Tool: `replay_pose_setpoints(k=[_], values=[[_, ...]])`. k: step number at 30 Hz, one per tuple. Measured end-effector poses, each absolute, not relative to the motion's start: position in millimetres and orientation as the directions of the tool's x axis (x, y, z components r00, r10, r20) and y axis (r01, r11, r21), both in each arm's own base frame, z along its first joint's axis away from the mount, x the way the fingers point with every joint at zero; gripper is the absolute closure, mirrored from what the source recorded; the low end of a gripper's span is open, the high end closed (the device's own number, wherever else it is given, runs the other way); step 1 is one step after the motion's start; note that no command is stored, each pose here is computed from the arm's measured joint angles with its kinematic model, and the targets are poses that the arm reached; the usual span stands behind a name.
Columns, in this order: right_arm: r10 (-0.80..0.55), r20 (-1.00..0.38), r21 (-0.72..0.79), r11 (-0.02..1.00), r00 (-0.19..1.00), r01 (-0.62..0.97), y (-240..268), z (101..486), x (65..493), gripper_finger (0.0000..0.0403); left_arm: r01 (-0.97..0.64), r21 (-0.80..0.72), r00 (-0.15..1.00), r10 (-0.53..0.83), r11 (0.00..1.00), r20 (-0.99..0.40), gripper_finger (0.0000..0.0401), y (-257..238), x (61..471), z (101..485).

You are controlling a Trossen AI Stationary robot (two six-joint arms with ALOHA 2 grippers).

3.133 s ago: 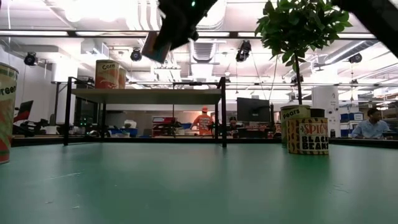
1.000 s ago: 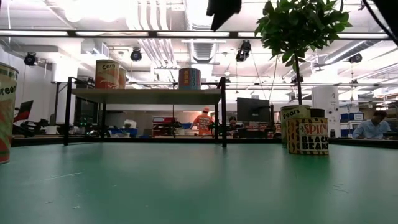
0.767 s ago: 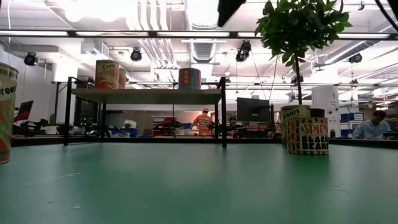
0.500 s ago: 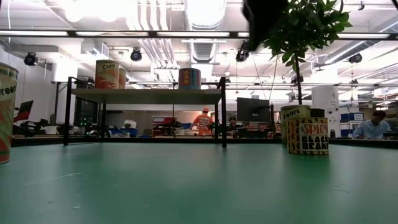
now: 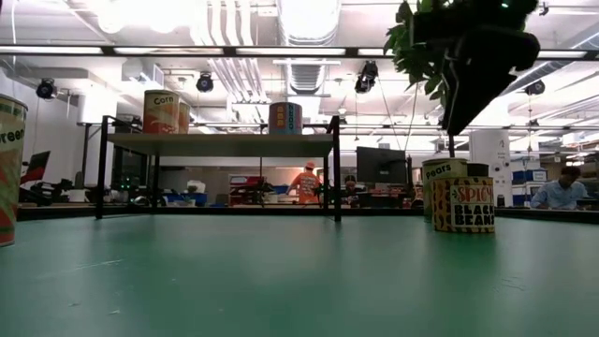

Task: Pick and place cans onto a shelf
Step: Move the yellow can to the center of the table

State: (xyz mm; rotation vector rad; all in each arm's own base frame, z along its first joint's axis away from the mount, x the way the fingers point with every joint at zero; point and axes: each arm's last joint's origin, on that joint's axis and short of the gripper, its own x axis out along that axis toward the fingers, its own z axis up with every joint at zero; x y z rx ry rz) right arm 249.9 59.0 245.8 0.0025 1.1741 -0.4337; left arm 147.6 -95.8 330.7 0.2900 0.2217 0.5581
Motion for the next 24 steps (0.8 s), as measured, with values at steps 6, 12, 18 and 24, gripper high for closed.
replay_pose_setpoints(k=[6,12,18,24], values=[[-0.227,-0.837,-0.061,0.943,0.498,0.327,57,225,230,0.0073,-0.487,0.329,0.826,0.549,0.809,-0.128,0.0401,-96,148,331],[-0.234,-0.852,-0.068,0.937,0.468,0.344,53,201,215,0.0074,-0.489,0.323,0.826,0.549,0.811,-0.128,0.0401,-96,148,331],[-0.181,-0.862,-0.012,0.941,0.473,0.338,55,186,216,0.0072,-0.488,0.323,0.826,0.549,0.811,-0.128,0.0401,-96,148,331],[-0.174,-0.867,-0.008,0.942,0.467,0.336,56,182,217,0.0072,-0.488,0.325,0.826,0.549,0.81,-0.129,0.0401,-96,148,330]])
